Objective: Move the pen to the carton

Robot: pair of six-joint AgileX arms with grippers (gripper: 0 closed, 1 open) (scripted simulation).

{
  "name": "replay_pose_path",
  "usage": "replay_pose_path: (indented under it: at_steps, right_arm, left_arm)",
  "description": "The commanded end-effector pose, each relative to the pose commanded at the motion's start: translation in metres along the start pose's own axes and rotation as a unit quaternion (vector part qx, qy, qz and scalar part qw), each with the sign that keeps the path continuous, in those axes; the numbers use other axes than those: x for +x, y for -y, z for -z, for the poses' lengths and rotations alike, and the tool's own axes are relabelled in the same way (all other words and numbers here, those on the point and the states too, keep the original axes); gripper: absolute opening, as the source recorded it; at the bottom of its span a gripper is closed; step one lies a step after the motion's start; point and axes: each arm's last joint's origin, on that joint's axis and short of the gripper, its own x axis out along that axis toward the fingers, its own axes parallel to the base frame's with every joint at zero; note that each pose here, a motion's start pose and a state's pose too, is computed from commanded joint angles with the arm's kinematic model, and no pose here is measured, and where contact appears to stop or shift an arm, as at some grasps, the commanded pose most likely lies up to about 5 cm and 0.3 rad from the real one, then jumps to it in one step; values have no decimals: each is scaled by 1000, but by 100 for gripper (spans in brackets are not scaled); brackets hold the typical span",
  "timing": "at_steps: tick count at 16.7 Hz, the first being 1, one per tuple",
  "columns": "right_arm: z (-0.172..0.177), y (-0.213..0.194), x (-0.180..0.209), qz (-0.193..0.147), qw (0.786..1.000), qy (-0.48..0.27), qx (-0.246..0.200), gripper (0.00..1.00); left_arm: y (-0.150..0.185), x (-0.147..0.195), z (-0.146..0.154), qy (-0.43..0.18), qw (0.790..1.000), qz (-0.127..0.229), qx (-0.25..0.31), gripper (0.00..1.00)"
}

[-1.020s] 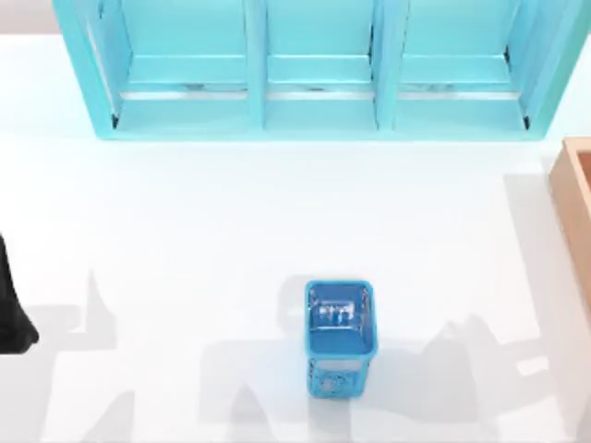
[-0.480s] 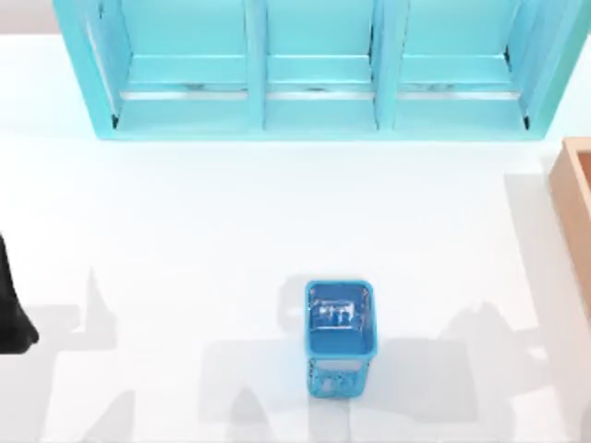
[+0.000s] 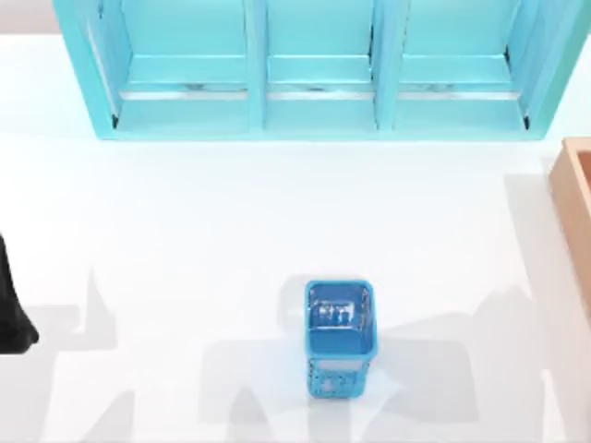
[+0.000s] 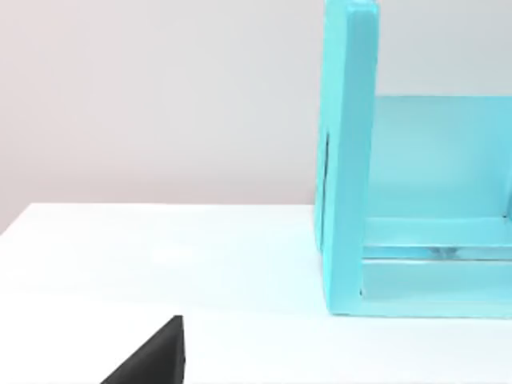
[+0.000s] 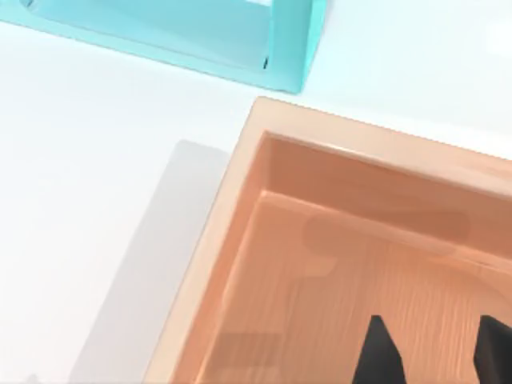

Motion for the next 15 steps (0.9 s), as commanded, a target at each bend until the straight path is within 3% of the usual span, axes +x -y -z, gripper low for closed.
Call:
replay_pose_path:
  at_steps: [1,14,15]
  right_arm:
    - [0,0,0,0,1000,0,0,0]
    - [0,0,0,0,1000,0,0,98]
    - [0,0,0,0,1000,0,0,100]
  left_arm:
    - [0,0,0,0,1000,0,0,100]
    - [0,0,0,0,1000,0,0,100]
    - [0,0,0,0,1000,0,0,100]
